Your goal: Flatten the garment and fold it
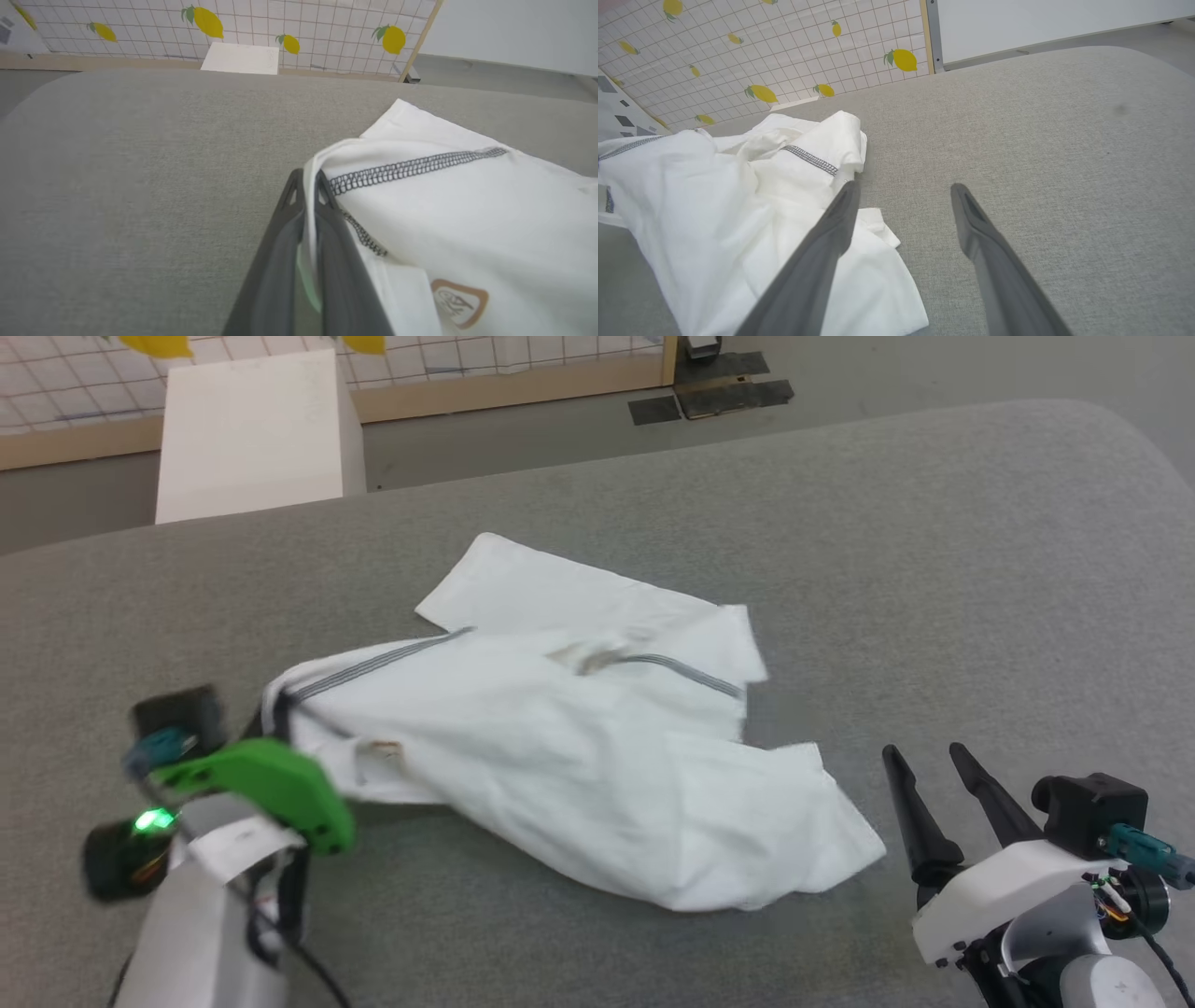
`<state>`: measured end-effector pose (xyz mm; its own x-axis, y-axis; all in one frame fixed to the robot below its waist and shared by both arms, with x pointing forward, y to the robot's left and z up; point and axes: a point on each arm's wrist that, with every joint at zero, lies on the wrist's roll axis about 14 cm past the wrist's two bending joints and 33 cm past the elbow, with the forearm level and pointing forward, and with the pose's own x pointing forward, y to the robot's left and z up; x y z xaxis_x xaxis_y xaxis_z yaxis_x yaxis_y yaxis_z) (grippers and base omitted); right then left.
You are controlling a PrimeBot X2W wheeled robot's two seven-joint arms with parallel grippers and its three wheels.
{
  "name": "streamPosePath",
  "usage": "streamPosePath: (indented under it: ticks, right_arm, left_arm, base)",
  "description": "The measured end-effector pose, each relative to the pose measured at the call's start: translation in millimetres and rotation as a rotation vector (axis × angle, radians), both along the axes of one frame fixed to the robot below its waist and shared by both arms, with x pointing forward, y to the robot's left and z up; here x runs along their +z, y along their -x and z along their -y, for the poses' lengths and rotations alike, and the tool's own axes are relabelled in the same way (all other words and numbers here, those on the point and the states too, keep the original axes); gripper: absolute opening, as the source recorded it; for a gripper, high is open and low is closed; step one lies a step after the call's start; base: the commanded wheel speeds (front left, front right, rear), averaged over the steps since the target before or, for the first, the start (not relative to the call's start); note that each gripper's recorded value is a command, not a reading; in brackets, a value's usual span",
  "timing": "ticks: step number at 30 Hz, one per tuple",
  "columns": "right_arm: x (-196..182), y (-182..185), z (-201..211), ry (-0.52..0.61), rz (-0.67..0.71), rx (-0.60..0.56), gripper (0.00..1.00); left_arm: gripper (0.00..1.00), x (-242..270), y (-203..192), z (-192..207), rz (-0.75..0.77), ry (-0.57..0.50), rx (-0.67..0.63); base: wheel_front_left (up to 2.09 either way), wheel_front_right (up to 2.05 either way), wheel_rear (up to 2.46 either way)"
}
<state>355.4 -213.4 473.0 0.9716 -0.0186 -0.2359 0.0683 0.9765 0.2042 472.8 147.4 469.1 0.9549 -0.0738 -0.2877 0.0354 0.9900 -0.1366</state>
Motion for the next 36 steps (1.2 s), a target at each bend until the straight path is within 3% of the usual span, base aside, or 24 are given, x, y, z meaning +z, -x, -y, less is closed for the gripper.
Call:
streamPosePath:
  ticks: [5,9,10,11,12,16,21,26,33,34,35,36]
  right_arm:
    - [2,-7,-7,-0.003,0.008,0.025,1.00]
    - [1,-12,-19,-0.009,0.003,0.062,1.00]
    - [1,-14,-21,-0.009,0.004,0.068,1.00]
    - [1,-15,-24,-0.008,0.003,0.078,1.00]
    - [1,-17,-28,-0.006,0.002,0.090,1.00]
    - [2,-24,-44,0.008,0.001,0.145,1.00]
    - [-8,-35,-69,0.046,-0.066,0.235,1.00]
    - [-55,-29,-103,0.089,-0.315,0.376,1.00]
    - [-101,-17,-120,0.138,-0.590,0.485,1.00]
    - [-102,-19,-121,0.143,-0.599,0.491,0.70]
    - [-102,-21,-121,0.148,-0.606,0.496,0.21]
    - [-103,-22,-120,0.152,-0.609,0.494,0.00]
  left_arm:
    - [0.00,-19,39,-71,-0.058,-0.001,0.220]
    - [0.00,-54,83,-92,-0.209,0.017,0.291]
    - [0.27,-60,91,-90,-0.235,0.044,0.294]
    - [0.90,-66,98,-87,-0.258,0.073,0.289]
    - [1.00,-67,102,-82,-0.257,0.099,0.281]
    - [1.00,-30,91,-72,-0.022,0.200,0.278]
    - [1.00,1,85,-67,0.207,0.176,0.256]
    - [1.00,13,74,-60,0.290,0.143,0.232]
    - [1.00,1,67,-60,0.266,0.144,0.234]
    - [1.00,-1,67,-61,0.261,0.143,0.235]
    - [1.00,-4,68,-63,0.252,0.141,0.241]
    - [1.00,-6,68,-63,0.247,0.140,0.244]
  base:
    - [0.00,0.00,0.00]
    - [0.00,0.00,0.00]
    - [0.00,0.00,0.00]
    - [0.00,0.00,0.00]
    - [0.00,0.00,0.00]
    - [0.00,0.00,0.00]
    - [0.00,0.00,0.00]
    - [0.00,0.00,0.00]
    - [0.00,0.00,0.00]
    - [0.00,0.00,0.00]
    - [0.00,0.00,0.00]
    - [0.00,0.00,0.00]
